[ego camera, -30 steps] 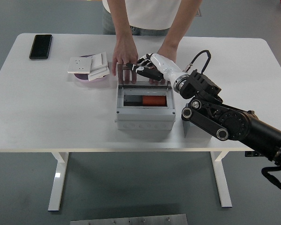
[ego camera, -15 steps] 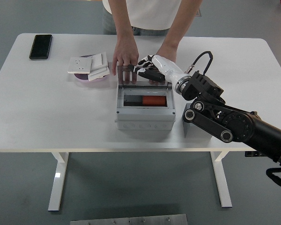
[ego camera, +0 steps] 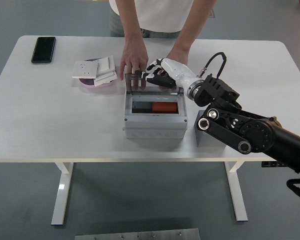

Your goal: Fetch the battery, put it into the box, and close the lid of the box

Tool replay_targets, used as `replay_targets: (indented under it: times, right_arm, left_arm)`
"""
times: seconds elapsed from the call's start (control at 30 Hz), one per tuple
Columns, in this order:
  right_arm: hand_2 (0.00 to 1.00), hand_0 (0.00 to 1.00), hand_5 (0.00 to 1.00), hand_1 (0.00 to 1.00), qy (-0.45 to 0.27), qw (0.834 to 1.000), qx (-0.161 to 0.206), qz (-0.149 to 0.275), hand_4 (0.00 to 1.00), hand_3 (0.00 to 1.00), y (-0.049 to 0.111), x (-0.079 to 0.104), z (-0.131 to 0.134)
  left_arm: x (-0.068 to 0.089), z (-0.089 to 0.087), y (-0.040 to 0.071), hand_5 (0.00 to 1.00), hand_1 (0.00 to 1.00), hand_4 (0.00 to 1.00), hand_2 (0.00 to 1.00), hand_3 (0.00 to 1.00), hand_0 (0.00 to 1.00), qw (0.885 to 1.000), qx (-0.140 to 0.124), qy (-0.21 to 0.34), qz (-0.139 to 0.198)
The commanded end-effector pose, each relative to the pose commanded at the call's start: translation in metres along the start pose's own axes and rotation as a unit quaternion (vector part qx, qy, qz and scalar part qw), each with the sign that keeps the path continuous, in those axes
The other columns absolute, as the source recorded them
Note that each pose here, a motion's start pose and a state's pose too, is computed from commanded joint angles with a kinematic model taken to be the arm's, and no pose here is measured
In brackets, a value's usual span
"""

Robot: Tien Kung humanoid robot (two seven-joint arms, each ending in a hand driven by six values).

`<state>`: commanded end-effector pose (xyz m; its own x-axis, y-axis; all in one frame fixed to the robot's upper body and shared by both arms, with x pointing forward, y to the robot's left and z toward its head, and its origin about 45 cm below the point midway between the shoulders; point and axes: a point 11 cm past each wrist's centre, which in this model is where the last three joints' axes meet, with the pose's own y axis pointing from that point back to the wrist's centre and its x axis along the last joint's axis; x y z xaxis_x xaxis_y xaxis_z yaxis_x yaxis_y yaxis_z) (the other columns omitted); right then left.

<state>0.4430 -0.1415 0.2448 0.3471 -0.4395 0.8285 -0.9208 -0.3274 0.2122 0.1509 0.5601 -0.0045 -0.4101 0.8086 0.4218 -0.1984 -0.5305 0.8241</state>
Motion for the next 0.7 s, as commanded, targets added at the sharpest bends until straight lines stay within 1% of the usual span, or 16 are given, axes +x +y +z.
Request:
replay_targets:
  times: [0.03,0.07,0.27,0.3,0.43,0.47,0.63,0.67,0.7]
  right_arm:
    - [0.619,0.585,0.998,0.603,0.001,1.000,0.001,0.000,0.911,0.701,0.0003,0.0003,-0.0005]
    - [0.596,0.480,0.998,0.570,0.002,1.000,0.001,0.000,0.918,0.675,0.0004,0.0006,-0.0009]
    - [0.596,0.480,0.998,0.570,0.006,1.000,0.004,0.001,0.918,0.675,0.0014,0.0026,-0.0029]
    - [0.588,0.424,0.998,0.519,0.006,1.000,0.003,0.001,0.919,0.666,0.0016,0.0027,-0.0028]
    - [0.588,0.424,0.998,0.519,0.003,1.000,0.001,-0.005,0.919,0.666,0.0022,0.0008,-0.0020]
    - [0.583,0.396,0.998,0.489,0.003,1.000,0.000,-0.007,0.920,0.664,0.0023,0.0000,-0.0016]
    - [0.583,0.396,0.998,0.489,0.003,1.000,-0.003,-0.016,0.920,0.664,0.0039,-0.0041,-0.0007]
    - [0.577,0.372,0.998,0.457,0.003,1.000,-0.003,-0.018,0.920,0.659,0.0044,-0.0048,-0.0011]
    - [0.577,0.372,0.998,0.457,0.003,1.000,-0.003,-0.019,0.920,0.659,0.0047,-0.0053,-0.0014]
  left_arm:
    - [0.0000,0.0002,0.0000,0.046,0.733,0.527,0.578,0.544,0.585,1.000,0.000,0.000,0.000]
    - [0.0001,0.0003,0.0000,0.047,0.734,0.527,0.578,0.544,0.584,1.000,0.000,0.000,0.000]
    - [0.0006,0.0011,0.0002,0.047,0.734,0.527,0.578,0.544,0.584,1.000,0.000,0.000,0.002]
    - [0.0008,0.0013,0.0003,0.049,0.733,0.526,0.578,0.542,0.585,1.000,0.000,0.000,0.002]
    - [0.0009,0.0012,0.0003,0.049,0.733,0.526,0.578,0.542,0.585,1.000,0.001,0.000,0.003]
    - [0.0008,0.0012,0.0003,0.050,0.733,0.524,0.577,0.540,0.585,1.000,0.001,0.000,0.003]
    - [0.0009,0.0013,0.0003,0.050,0.733,0.524,0.577,0.540,0.585,1.000,0.000,0.001,0.004]
    - [0.0011,0.0015,0.0003,0.050,0.733,0.520,0.576,0.539,0.584,1.000,0.000,0.001,0.004]
    - [0.0012,0.0017,0.0004,0.050,0.733,0.520,0.576,0.539,0.584,1.000,0.000,0.001,0.004]
